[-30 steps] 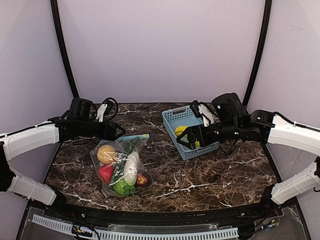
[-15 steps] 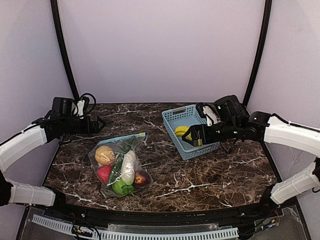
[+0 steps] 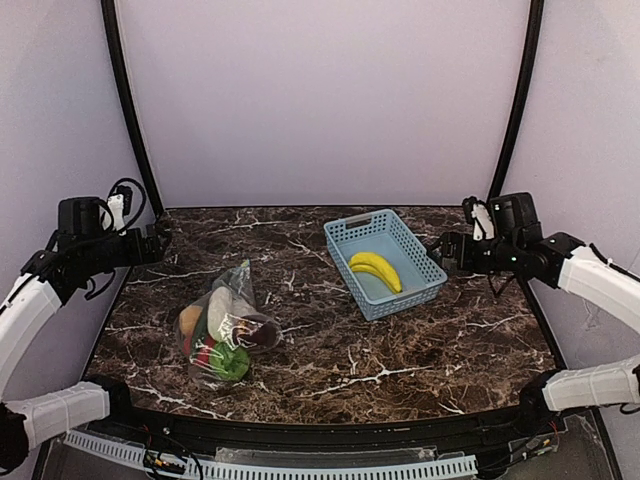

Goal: Place the food in the zip-top bag and seal the zipper
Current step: Reset both arms

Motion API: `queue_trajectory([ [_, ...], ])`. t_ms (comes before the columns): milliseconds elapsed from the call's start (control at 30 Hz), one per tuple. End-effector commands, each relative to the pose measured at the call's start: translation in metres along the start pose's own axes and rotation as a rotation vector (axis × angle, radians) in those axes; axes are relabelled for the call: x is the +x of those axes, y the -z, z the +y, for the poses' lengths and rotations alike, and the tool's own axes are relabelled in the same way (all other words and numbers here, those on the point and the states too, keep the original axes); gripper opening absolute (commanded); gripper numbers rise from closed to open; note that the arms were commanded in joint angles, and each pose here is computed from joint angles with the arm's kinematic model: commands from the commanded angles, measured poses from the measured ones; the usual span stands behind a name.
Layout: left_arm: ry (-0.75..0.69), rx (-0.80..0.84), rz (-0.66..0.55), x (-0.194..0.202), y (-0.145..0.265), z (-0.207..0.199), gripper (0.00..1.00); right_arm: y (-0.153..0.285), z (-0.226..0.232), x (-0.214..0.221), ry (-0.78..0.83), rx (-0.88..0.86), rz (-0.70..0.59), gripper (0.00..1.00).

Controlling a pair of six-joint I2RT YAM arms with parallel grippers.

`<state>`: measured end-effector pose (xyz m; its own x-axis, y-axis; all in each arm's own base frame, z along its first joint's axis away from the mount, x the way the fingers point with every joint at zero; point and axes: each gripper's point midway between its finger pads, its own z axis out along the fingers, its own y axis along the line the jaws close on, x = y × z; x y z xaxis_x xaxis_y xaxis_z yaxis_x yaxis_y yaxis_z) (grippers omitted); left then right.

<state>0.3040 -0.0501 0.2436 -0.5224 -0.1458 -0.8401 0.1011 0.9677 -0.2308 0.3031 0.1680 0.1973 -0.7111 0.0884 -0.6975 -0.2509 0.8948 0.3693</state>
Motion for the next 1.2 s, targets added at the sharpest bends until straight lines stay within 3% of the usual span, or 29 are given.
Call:
queue_trajectory([
  [0, -0.076, -0.103, -0.072, -0.003, 0.032, 0.016, 0.99, 0.021, -0.03, -0.016, 0.013, 0.062, -0.106, 0.99],
  [400, -0.087, -0.161, -0.283, -0.013, 0.083, 0.023, 0.99, 0.087, -0.057, -0.039, 0.162, 0.206, -0.461, 0.99],
  [1167, -0.069, -0.19, -0.251, 0.002, 0.079, 0.031, 0.99, 0.08, -0.069, -0.024, 0.145, 0.233, -0.473, 0.99],
])
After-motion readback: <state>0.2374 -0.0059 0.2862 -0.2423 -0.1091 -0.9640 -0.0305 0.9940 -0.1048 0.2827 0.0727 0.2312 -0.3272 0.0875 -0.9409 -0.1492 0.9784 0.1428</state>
